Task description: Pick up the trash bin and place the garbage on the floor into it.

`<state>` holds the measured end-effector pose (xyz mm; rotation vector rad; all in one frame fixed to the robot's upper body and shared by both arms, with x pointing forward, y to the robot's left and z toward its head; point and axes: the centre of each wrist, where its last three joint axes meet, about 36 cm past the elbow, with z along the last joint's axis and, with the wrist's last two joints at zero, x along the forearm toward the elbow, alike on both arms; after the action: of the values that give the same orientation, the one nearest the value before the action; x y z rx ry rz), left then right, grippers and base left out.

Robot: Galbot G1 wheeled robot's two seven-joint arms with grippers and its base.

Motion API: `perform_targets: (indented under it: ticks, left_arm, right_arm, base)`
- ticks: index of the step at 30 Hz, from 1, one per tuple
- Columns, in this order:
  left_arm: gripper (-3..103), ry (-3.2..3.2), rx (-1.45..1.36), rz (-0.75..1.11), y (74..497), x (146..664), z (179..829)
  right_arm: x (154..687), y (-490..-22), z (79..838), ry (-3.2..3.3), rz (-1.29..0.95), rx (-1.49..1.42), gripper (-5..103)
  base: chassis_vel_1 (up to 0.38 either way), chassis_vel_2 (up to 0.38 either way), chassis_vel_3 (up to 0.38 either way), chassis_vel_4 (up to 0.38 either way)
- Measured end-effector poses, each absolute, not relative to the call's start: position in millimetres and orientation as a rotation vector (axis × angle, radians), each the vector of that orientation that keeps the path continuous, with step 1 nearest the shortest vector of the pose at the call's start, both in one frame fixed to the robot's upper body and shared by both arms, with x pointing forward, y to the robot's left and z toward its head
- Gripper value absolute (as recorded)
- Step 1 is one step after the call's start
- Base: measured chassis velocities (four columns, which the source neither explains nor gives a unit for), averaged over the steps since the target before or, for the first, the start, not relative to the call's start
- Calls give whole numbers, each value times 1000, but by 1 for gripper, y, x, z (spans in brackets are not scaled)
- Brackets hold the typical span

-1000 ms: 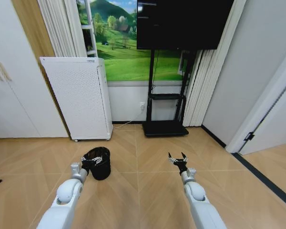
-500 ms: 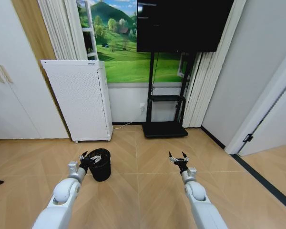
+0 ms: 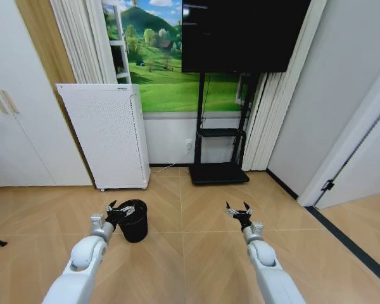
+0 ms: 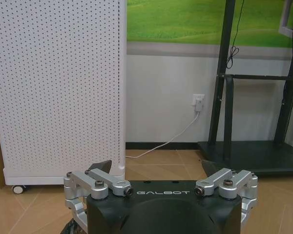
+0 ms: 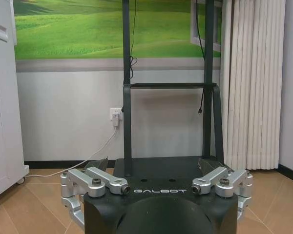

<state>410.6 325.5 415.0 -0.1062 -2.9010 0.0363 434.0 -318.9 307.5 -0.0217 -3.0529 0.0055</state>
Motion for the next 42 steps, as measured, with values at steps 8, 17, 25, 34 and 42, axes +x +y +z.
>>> perform_targets:
  ticks: [8, 17, 25, 34, 42]
  left_arm:
    - [100, -2915, -53, 41, 322, 401, 421]
    - [100, -2908, 15, 39, 344, 361, 421]
    - [100, -2920, 63, 20, 351, 324, 433]
    - [100, -2950, 65, 8, 351, 298, 450]
    - [100, -2974, 52, 10, 349, 290, 462]
  right_arm:
    - [398, -332, 318, -3063, -37, -68, 100]
    - [358, -330, 319, -3058, -28, -99, 100]
    - [328, -332, 339, -3088, -9, -118, 100]
    - [302, -335, 347, -3104, 7, -143, 100]
    - [285, -345, 349, -3107, 19, -153, 100]
  base:
    - [0, 0, 0, 0]
    - [0, 0, 0, 0]
    - [0, 0, 0, 0]
    - [0, 0, 0, 0]
    - [0, 0, 0, 0]
